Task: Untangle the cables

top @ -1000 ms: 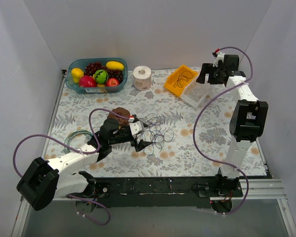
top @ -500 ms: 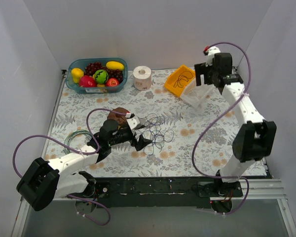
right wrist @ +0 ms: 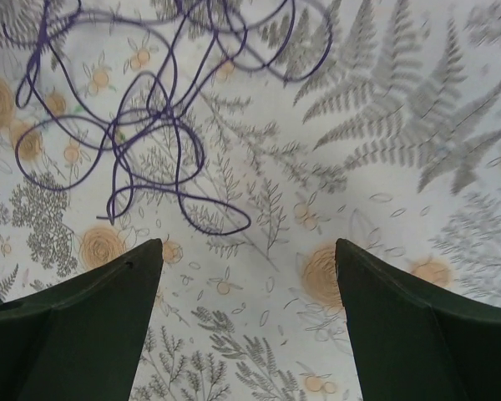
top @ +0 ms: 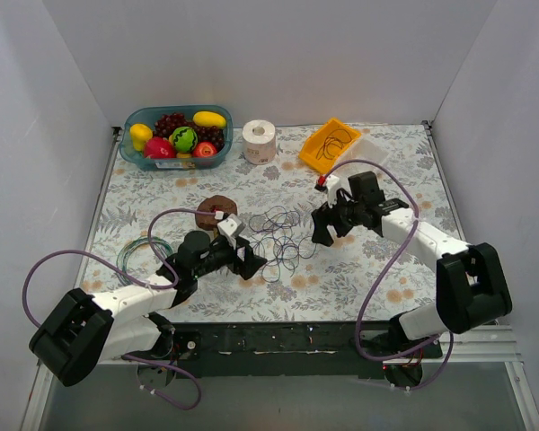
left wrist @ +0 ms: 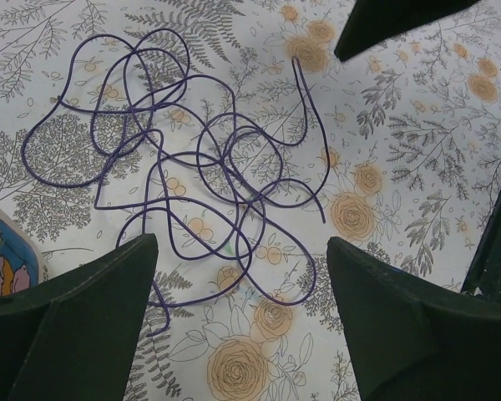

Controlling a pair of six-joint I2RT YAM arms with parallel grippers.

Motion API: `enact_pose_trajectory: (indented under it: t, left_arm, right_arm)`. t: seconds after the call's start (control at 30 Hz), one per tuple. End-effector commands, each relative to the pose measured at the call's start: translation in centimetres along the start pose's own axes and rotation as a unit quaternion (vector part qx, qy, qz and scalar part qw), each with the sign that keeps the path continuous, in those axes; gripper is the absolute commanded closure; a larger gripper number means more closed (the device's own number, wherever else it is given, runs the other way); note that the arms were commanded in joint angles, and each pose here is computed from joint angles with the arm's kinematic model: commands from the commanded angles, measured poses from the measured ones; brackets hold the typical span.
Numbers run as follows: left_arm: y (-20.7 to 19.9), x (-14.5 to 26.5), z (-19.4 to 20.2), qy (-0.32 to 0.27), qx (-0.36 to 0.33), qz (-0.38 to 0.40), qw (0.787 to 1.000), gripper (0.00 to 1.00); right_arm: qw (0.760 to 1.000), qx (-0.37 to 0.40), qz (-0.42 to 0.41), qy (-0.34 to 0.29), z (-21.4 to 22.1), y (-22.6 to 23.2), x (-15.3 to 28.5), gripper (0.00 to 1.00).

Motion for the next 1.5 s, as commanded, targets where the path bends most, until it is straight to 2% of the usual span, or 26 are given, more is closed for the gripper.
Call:
enact_pose_trajectory:
  t: [0.0,0.13,0.27,0.37,0.47,0.5,0.53,0.63,0.7,0.73,0.8,0.93,1.03,1.07,1.13,1.17,1.23,1.3,1.33,1.37,1.4,1.47]
  left_arm:
    - [0.1,0.3,-0.2,-0.035,0.002,-0.009,0.999,0.19]
    - [0.2,0.4,0.3,-0.03,0.004,-0.013,0.999,0.2]
    - [0.3,0.6,0.6,-0.027,0.001,-0.015,1.0,0.21]
    - [0.2,0.6,0.7,-0.027,0.005,-0.012,1.0,0.21]
    - [0.1,0.6,0.6,-0.028,0.006,-0.007,1.0,0.21]
    - [0.1,0.6,0.6,-0.029,0.004,-0.006,1.0,0.21]
    - [0.1,0.6,0.5,-0.029,0.004,-0.005,1.0,0.21]
    - [0.0,0.5,0.2,-0.035,-0.01,0.0,0.999,0.21]
    - [0.1,0.5,0.0,-0.042,-0.027,0.004,0.999,0.21]
    - [0.1,0.5,0.0,-0.042,-0.034,0.006,0.999,0.21]
    - [0.2,0.4,-0.2,-0.047,-0.055,0.01,0.997,0.2]
    - [0.1,0.3,-0.4,-0.048,-0.076,0.025,0.996,0.19]
    - [-0.1,0.4,-0.3,-0.045,-0.077,0.035,0.995,0.19]
    - [-0.1,0.4,-0.3,-0.044,-0.077,0.037,0.995,0.19]
    - [-0.2,0.4,-0.5,-0.047,-0.081,0.039,0.995,0.19]
    - [-0.2,0.4,-0.5,-0.046,-0.082,0.04,0.995,0.19]
    - [-0.2,0.4,-0.6,-0.048,-0.086,0.04,0.994,0.19]
    - [-0.2,0.4,-0.7,-0.05,-0.093,0.043,0.993,0.19]
    - [-0.2,0.5,-0.9,-0.053,-0.096,0.042,0.993,0.19]
    - [-0.3,0.5,-0.9,-0.054,-0.1,0.045,0.993,0.19]
    - [-0.2,0.5,-1.0,-0.055,-0.102,0.045,0.992,0.19]
    - [-0.3,0.5,-1.1,-0.056,-0.104,0.047,0.992,0.19]
  right_arm:
    - [0.999,-0.041,-0.02,0.001,1.5,0.9,-1.8,0.1]
    - [0.997,-0.076,-0.015,0.011,2.3,0.2,-3.8,0.11]
    - [0.995,-0.101,-0.024,0.011,3.0,-0.1,-5.4,0.16]
    - [0.993,-0.109,-0.034,0.011,3.4,-0.2,-6.1,0.29]
    - [0.993,-0.11,-0.048,0.011,3.0,-0.1,-6.2,0.66]
    - [0.993,-0.107,-0.048,0.006,2.4,-0.2,-6.0,0.89]
    - [0.994,-0.101,-0.046,-0.003,1.6,-0.1,-5.5,0.98]
    - [0.995,-0.072,-0.057,-0.036,-1.6,0.5,-3.4,0.99]
    - [0.995,-0.025,-0.093,-0.042,-3.3,2.1,-2.0,0.99]
    - [0.992,0.016,-0.103,-0.072,-5.9,2.9,-0.4,0.99]
    - [0.983,0.081,-0.128,-0.104,-8.7,5.2,1.8,0.99]
    - [0.961,0.146,-0.148,-0.179,-14.6,8.0,7.6,0.99]
    - [0.935,0.192,-0.15,-0.257,-18.9,9.8,12.4,0.99]
    - [0.916,0.22,-0.157,-0.297,-20.8,10.7,14.7,0.99]
    - [0.894,0.235,-0.177,-0.338,-22.5,12.0,17.2,0.99]
    - [0.863,0.271,-0.194,-0.38,-23.8,12.9,18.8,0.99]
    - [0.839,0.287,-0.204,-0.416,-24.2,14.0,20.6,0.99]
    - [0.836,0.283,-0.172,-0.439,-24.5,13.7,20.9,0.99]
    - [0.852,0.264,-0.145,-0.427,-24.4,13.0,20.2,0.99]
    - [0.871,0.242,-0.069,-0.421,-24.7,11.3,19.5,0.99]
    - [0.904,0.202,-0.05,-0.372,-24.0,9.9,17.2,0.99]
    - [0.915,0.19,-0.026,-0.355,-24.6,9.3,17.1,0.99]
Point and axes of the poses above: each gripper's point midway between its finger pads, its own x axis back along the fingers, its own y axis along the line the jaws close on, z = x × y, the point moved 9 cm from there along x, back along the fingers, and after that the axes turned 2 degrees about x, right-handed, at the moved point
